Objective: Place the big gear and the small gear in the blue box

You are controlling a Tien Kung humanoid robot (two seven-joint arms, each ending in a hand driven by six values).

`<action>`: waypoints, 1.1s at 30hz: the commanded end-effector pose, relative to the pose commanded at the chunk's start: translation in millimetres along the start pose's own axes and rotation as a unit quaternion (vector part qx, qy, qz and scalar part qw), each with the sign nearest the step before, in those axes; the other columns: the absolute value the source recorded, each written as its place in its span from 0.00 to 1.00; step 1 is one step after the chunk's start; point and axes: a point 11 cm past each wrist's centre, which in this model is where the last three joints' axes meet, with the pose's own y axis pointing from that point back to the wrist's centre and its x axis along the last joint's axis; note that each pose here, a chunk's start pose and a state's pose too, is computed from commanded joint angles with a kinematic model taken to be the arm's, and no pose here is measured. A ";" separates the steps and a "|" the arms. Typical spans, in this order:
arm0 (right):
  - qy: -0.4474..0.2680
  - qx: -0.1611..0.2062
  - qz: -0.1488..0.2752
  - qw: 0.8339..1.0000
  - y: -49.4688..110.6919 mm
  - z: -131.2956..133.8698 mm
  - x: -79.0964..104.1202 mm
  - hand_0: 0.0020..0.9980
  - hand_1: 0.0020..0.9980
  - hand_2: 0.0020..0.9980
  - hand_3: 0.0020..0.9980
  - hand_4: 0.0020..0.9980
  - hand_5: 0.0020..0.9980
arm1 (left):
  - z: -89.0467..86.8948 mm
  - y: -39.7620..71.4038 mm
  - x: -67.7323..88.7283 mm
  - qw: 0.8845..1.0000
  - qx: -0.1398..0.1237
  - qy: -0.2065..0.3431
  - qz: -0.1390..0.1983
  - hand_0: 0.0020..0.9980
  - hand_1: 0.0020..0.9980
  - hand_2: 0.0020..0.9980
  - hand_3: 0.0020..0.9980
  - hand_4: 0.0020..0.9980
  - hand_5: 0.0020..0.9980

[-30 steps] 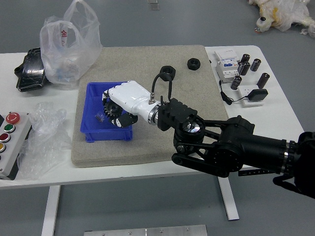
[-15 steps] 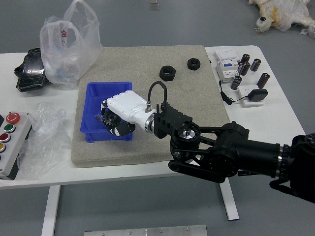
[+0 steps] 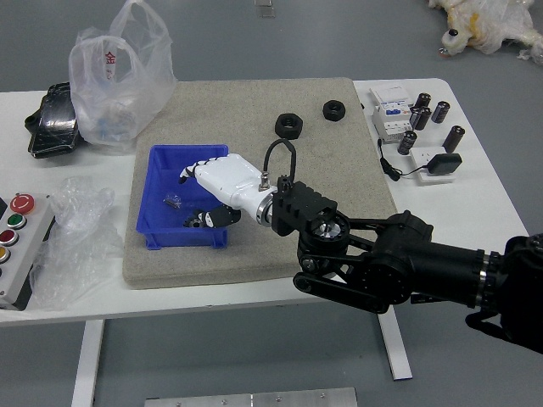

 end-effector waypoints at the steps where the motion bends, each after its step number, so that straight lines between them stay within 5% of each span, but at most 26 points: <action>1: -0.002 -0.004 0.003 1.000 0.1 2.8 2.1 0.47 0.78 0.83 0.78 0.64 0.19 | 0.0 0.0 -0.1 1.000 0.000 0.000 0.000 0.65 0.60 0.60 0.68 0.65 0.30; 8: -0.030 -0.065 0.023 0.997 4.3 49.8 13.0 0.47 0.78 0.82 0.77 0.65 0.20 | -0.9 -0.1 -1.3 1.000 0.000 0.000 -0.001 0.65 0.60 0.60 0.68 0.65 0.30; 9: -0.033 -0.073 0.024 0.996 5.0 55.9 13.0 0.47 0.77 0.81 0.80 0.84 0.34 | -1.1 -0.1 -1.4 1.000 0.001 0.000 -0.001 0.65 0.60 0.60 0.68 0.64 0.30; 14: -0.047 -0.116 0.006 0.992 8.6 88.7 4.6 0.47 0.77 0.81 0.80 0.84 0.34 | -0.9 -0.2 -1.7 1.000 0.000 0.000 -0.001 0.65 0.60 0.60 0.68 0.64 0.30; 15: -0.049 -0.122 0.001 0.991 9.5 93.6 1.9 0.47 0.78 0.82 0.82 1.00 0.54 | -0.8 -0.2 -1.7 1.000 0.000 0.000 -0.001 0.65 0.60 0.60 0.68 0.65 0.30; 26: -0.047 -0.163 -0.044 0.985 18.5 125.8 -27.3 0.47 0.77 0.82 0.83 1.00 0.57 | -0.9 -0.2 -2.7 1.000 -0.001 -0.001 -0.002 0.65 0.60 0.60 0.68 0.64 0.30; 27: -0.047 -0.167 -0.049 0.984 19.4 128.2 -30.5 0.46 0.75 0.77 0.80 0.90 0.40 | -0.6 -0.2 -2.8 1.000 -0.001 -0.002 -0.002 0.65 0.60 0.60 0.68 0.64 0.30; 32: -0.053 -0.184 -0.057 0.980 22.4 137.1 -39.9 0.46 0.75 0.77 0.80 0.90 0.40 | -0.4 -0.1 -3.7 1.000 -0.001 -0.003 -0.003 0.65 0.60 0.60 0.68 0.64 0.30; 33: -0.055 -0.186 -0.057 0.979 22.7 138.4 -40.9 0.42 0.66 0.60 0.66 0.35 0.16 | -0.3 -0.1 -3.8 1.000 -0.001 -0.003 -0.003 0.65 0.60 0.60 0.68 0.64 0.30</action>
